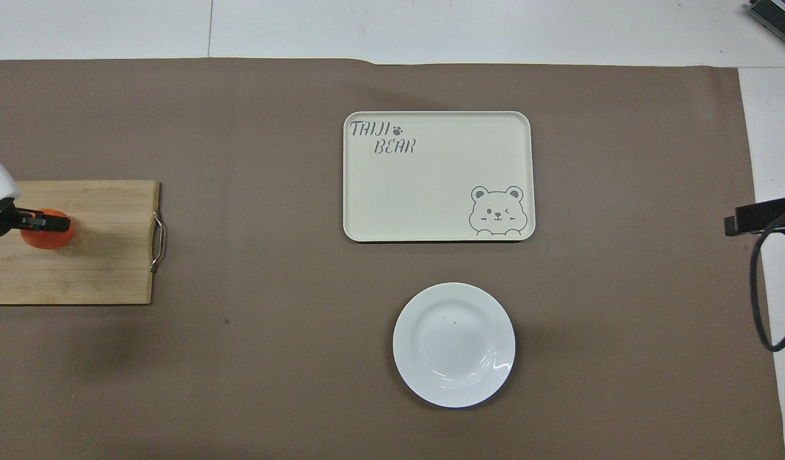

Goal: Place orange and plate with both arms
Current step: 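Lift the orange with the left gripper and carry it toward the plate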

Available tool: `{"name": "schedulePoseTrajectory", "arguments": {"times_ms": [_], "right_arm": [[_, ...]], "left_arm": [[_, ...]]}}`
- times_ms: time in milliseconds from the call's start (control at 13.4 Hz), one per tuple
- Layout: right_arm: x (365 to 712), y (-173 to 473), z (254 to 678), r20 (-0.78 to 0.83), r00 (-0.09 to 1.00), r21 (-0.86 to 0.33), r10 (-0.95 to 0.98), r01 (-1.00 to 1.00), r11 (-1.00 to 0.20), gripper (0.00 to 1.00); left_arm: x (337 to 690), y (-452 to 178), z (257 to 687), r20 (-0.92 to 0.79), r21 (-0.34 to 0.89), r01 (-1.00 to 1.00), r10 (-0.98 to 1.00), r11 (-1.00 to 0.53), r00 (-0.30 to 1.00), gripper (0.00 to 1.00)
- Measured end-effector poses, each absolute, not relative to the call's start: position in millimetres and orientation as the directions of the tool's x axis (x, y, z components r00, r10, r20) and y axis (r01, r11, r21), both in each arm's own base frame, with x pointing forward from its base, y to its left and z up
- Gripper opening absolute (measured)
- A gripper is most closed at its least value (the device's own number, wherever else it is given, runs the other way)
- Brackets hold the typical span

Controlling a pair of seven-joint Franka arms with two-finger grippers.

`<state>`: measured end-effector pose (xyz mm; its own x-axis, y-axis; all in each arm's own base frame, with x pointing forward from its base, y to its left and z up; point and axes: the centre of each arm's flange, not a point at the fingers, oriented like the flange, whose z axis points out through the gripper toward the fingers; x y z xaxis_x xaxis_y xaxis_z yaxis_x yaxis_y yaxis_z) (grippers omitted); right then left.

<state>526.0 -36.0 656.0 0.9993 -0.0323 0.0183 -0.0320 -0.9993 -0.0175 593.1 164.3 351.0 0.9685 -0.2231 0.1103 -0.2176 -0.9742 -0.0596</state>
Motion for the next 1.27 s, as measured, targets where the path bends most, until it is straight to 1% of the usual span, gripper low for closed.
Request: {"name": "schedulePoseTrajectory", "arguments": {"times_ms": [149, 299, 522, 672, 896, 1269], "right_arm": [[526.0, -36.0, 656.0, 0.018, 0.999, -0.018, -0.032, -0.032, -0.999, 1.0], [526.0, -36.0, 656.0, 0.018, 0.999, -0.018, -0.032, -0.032, -0.999, 1.0], [526.0, -36.0, 655.9, 0.018, 0.999, -0.018, -0.032, -0.032, -0.999, 1.0], [526.0, -36.0, 656.0, 0.018, 0.999, -0.018, -0.032, -0.032, -0.999, 1.0], [526.0, -36.0, 656.0, 0.018, 0.999, -0.018, -0.032, -0.032, -0.999, 1.0], [526.0, -36.0, 656.0, 0.018, 0.999, -0.018, -0.032, -0.032, -0.999, 1.0]], "left_arm": [[601.0, 148.4, 366.3, 0.138, -0.07, -0.243, -0.251, -0.967, 0.958, 0.74], [609.3, 110.5, 393.8, 0.181, -0.086, -0.288, -0.299, -0.954, 0.937, 0.74], [613.6, 17.7, 429.9, 0.24, -0.071, -0.288, -0.297, -0.955, 0.924, 0.74], [608.4, -62.4, 433.5, 0.241, -0.03, -0.267, -0.266, -0.963, 0.933, 0.74], [583.5, -172.8, 427.9, 0.21, 0.021, -0.249, -0.239, -0.968, 0.948, 0.74], [521.5, -313.4, 419.5, 0.184, 0.068, -0.257, -0.241, -0.964, 0.953, 0.74]]}}
